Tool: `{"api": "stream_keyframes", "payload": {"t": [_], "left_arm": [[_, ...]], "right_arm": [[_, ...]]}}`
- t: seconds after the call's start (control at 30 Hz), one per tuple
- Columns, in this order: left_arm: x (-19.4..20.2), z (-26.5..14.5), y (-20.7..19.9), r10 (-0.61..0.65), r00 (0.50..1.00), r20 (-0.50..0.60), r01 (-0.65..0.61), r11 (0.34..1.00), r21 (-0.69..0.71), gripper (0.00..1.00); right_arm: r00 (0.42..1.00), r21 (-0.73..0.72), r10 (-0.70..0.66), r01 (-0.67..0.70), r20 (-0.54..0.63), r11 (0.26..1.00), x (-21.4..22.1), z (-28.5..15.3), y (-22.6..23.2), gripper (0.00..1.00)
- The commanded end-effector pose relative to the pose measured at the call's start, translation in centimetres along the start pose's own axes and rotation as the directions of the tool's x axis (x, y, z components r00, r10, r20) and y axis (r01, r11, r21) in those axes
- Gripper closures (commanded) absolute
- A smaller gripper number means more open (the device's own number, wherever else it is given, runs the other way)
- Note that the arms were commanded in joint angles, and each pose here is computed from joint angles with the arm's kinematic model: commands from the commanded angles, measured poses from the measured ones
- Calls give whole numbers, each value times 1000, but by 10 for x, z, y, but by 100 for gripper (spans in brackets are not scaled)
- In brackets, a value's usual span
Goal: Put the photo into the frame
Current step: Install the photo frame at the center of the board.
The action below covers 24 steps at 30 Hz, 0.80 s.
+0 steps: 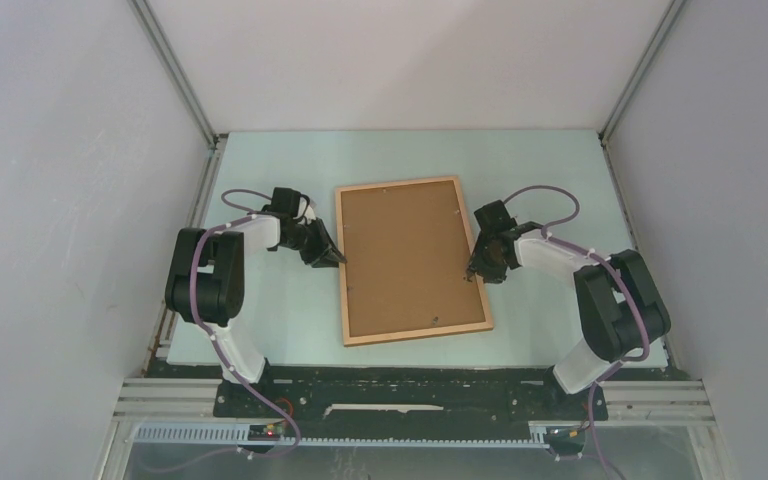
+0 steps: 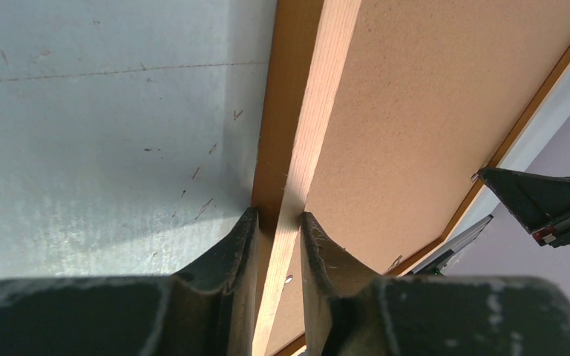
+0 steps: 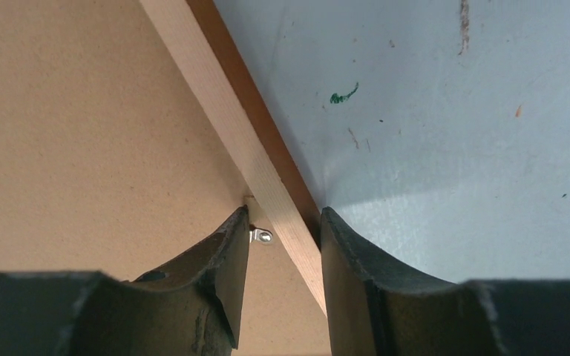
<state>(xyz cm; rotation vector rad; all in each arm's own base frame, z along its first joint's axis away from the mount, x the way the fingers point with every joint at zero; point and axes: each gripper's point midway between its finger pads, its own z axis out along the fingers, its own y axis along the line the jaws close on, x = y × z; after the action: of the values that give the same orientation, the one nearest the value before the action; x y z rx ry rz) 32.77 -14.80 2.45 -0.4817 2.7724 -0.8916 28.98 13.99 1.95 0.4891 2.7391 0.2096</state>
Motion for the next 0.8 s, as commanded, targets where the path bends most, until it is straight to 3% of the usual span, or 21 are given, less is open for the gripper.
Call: {"api": "stream_keyframes", "payload": {"t": [0.0,0.2,0.33,0.53,0.77], "left_arm": [[-4,0,4,25,1000,12,-24,999,-32,81],[-4,0,2,22,1000,11,-22,1000,-21,82],[-4,0,1,20,1000,10,-20,1000,-15,82],[-4,1,0,16,1000,9,-16,1000,-9,82],[-3,0,1,16,1000,9,-16,1000,-12,82]], "right_arm": [[988,-51,102,-97,117,994,-30,7,7,79],[987,-154,-111,128,115,980,-27,-10,17,70],[966,-135,-246,254,74,958,-14,-13,6,55],[950,-90,-308,313,58,946,-7,-14,-1,45],[939,-100,-339,343,54,934,-5,-12,1,44]]}}
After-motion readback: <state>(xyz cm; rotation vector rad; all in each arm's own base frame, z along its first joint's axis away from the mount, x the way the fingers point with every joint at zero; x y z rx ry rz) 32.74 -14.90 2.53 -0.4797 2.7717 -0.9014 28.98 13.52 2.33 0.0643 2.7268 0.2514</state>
